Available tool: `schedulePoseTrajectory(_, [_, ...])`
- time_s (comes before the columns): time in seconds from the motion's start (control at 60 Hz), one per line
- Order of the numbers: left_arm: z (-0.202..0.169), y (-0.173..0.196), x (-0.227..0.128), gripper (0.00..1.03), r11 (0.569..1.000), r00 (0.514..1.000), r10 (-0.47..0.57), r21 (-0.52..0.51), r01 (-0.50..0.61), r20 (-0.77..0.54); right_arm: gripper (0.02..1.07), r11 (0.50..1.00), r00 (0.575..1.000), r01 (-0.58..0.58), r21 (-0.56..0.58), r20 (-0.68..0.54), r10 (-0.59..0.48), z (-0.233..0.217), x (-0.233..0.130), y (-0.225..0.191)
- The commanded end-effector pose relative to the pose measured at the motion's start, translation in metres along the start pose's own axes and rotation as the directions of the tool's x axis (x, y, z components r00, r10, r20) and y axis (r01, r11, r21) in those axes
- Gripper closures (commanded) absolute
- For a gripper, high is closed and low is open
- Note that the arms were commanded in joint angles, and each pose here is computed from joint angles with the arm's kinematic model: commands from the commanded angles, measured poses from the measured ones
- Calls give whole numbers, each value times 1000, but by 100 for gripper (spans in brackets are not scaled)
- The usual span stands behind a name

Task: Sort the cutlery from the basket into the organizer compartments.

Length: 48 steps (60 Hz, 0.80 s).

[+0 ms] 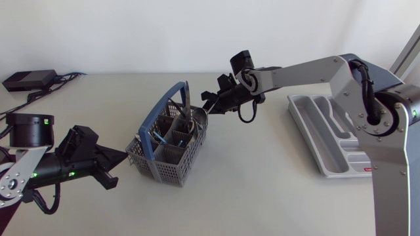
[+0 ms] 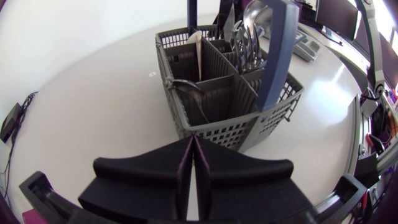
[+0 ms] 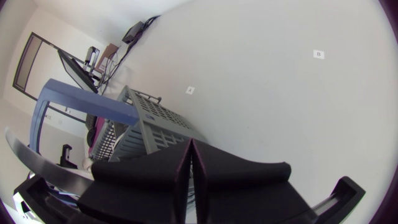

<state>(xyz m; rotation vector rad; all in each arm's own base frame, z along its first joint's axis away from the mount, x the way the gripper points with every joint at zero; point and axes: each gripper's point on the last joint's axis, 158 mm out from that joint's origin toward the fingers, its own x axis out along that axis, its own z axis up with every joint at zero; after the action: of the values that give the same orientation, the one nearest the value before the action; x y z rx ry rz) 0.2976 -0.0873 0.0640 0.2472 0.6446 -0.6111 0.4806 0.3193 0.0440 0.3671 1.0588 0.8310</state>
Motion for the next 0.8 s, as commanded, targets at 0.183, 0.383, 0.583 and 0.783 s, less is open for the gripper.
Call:
schedulePoseTrajectory(0.183, [-17, 7, 5, 100, 999, 1000, -13, -36, 13, -7, 100, 999, 994, -40, 10, -105, 41, -54, -10, 20])
schedulePoseTrajectory(0.383, [-19, 6, 3, 100, 998, 1000, -28, -51, 28, 4, 100, 999, 991, -45, -3, -130, 44, -82, -27, 33])
schedulePoseTrajectory(0.583, [-15, 2, 4, 100, 998, 999, -41, -40, 41, 7, 100, 999, 989, -37, -13, -147, 35, -112, -52, 36])
schedulePoseTrajectory(0.783, [3, -8, 23, 100, 995, 995, -97, -16, 97, 21, 100, 1000, 990, -16, -13, -144, 14, -130, -71, 28])
